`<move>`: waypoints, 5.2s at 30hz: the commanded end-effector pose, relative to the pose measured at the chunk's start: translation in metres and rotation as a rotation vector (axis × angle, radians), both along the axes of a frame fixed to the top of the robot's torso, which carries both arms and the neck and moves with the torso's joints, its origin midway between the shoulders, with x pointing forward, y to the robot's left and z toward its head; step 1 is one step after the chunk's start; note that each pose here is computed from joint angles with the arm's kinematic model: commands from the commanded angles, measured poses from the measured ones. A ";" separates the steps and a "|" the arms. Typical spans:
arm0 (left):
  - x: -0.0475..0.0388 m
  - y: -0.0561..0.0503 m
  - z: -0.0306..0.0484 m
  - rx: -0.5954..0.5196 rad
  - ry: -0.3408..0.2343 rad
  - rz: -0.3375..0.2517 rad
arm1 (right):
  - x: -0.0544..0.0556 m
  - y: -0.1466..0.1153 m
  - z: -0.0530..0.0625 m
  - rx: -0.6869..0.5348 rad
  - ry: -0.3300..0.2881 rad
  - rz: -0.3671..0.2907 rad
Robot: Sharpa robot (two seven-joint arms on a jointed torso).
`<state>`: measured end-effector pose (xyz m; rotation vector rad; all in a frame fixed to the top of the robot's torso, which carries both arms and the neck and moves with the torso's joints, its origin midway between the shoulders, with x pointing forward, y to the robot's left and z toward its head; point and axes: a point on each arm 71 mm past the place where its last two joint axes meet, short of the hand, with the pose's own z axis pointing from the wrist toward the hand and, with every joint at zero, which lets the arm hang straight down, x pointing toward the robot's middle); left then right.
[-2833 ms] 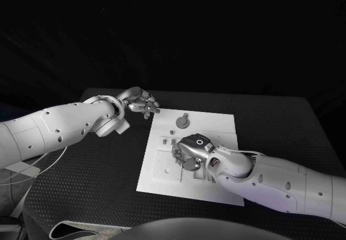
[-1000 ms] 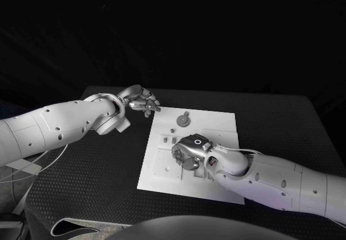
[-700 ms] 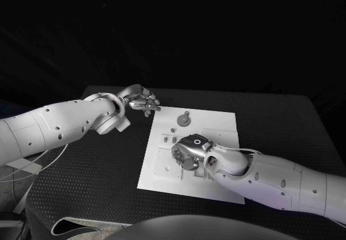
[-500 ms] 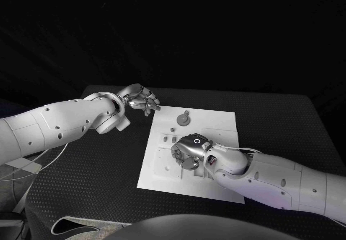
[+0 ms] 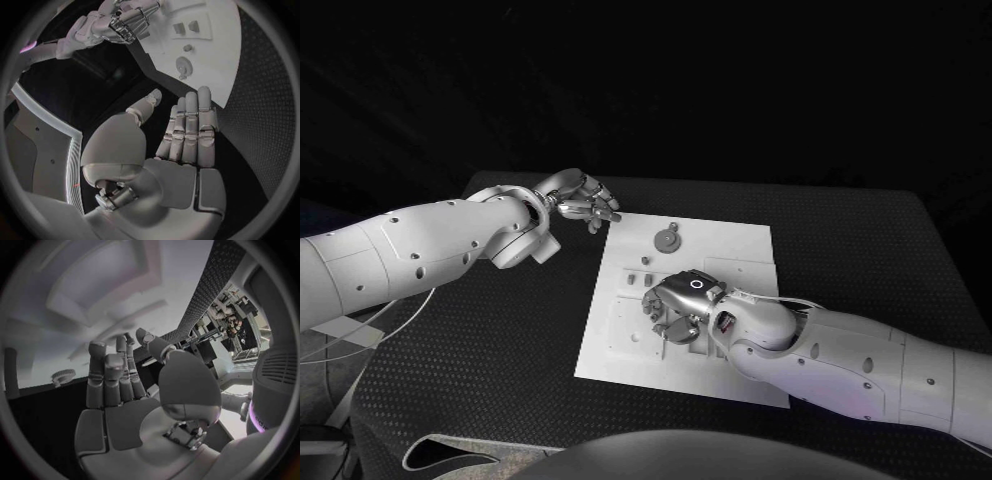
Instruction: Assemble the parts on the task board
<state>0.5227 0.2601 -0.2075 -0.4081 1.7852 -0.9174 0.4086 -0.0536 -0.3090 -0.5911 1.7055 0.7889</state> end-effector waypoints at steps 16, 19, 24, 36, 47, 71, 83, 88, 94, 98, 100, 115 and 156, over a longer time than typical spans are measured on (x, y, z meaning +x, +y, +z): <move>0.0005 0.003 0.0006 -0.001 0.000 0.008 | 0.005 -0.022 0.021 0.099 -0.045 -0.071; 0.0005 0.005 0.0014 -0.004 -0.010 0.010 | 0.014 -0.030 0.042 0.135 -0.061 -0.094; 0.0010 0.009 0.0022 -0.003 -0.022 0.023 | 0.024 -0.047 0.068 0.152 -0.077 -0.119; 0.0012 0.014 0.0018 0.002 -0.019 0.033 | 0.036 -0.088 0.093 0.010 -0.069 -0.113; 0.0023 0.013 0.0013 0.003 -0.017 0.031 | 0.039 -0.100 0.081 -0.172 0.025 -0.117; 0.0029 0.012 0.0011 0.003 -0.016 0.030 | 0.043 -0.100 0.068 -0.232 0.025 -0.115; 0.0029 0.012 0.0008 0.004 -0.014 0.031 | 0.046 -0.097 0.060 -0.221 -0.011 -0.105; 0.0027 0.011 0.0006 0.004 -0.011 0.028 | 0.047 -0.097 0.058 -0.225 -0.013 -0.105; 0.0026 0.012 0.0007 0.006 -0.011 0.035 | 0.047 -0.095 0.054 -0.241 -0.017 -0.097; 0.0029 0.012 0.0007 0.006 -0.012 0.037 | 0.046 -0.093 0.052 -0.252 -0.024 -0.095; 0.0028 0.012 0.0007 0.006 -0.012 0.036 | 0.046 -0.093 0.052 -0.256 -0.025 -0.095; 0.0019 0.011 0.0010 0.014 -0.017 0.031 | 0.048 -0.096 0.048 -0.289 -0.038 -0.104; 0.0014 0.012 0.0009 0.015 -0.014 0.033 | 0.047 -0.093 0.048 -0.279 -0.036 -0.106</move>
